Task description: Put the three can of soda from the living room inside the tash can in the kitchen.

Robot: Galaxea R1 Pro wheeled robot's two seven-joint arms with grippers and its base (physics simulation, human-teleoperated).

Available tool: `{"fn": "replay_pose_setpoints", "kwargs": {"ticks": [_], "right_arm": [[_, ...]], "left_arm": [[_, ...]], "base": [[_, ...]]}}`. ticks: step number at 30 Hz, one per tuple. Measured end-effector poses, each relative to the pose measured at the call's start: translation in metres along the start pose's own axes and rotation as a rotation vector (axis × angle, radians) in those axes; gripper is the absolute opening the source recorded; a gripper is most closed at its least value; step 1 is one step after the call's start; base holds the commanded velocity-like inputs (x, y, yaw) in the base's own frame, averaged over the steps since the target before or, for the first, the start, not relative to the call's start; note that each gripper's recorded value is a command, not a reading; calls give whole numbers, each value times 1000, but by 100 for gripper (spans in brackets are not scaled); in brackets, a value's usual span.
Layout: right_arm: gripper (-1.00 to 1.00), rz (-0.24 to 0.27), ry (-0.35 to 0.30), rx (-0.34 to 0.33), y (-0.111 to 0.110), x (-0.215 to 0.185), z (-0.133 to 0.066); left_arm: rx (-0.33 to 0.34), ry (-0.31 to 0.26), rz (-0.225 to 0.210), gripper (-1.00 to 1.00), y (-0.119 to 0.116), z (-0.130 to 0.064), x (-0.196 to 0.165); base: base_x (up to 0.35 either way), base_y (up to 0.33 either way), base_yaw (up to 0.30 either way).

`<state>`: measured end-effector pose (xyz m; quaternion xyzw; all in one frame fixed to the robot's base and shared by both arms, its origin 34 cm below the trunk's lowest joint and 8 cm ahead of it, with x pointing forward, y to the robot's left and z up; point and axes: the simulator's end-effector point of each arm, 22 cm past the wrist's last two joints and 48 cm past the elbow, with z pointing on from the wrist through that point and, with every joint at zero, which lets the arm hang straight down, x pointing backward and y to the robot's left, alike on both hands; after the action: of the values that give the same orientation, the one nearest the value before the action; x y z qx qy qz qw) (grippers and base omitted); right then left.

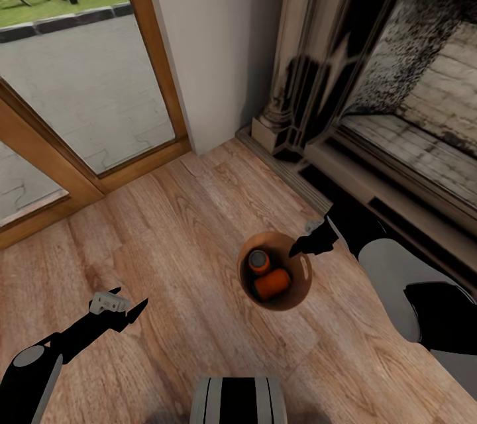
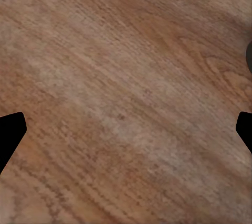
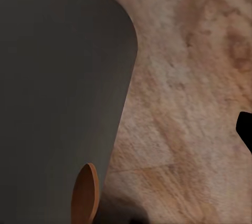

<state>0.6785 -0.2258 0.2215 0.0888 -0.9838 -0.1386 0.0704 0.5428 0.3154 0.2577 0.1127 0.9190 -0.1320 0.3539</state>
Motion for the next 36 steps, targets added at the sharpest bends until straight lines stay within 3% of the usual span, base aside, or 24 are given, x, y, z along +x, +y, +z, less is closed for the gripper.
{"fn": "replay_pose_setpoints", "kwargs": {"ticks": [30,36], "right_arm": [[100,-1,1,1,0,0,0],[100,-7,-22,6,3,-4,-15]], "left_arm": [[-1,3,2,100,0,0,1],[-9,-12,14,100,1,-5,-9]], "base": [[0,0,0],[0,0,0]]}}
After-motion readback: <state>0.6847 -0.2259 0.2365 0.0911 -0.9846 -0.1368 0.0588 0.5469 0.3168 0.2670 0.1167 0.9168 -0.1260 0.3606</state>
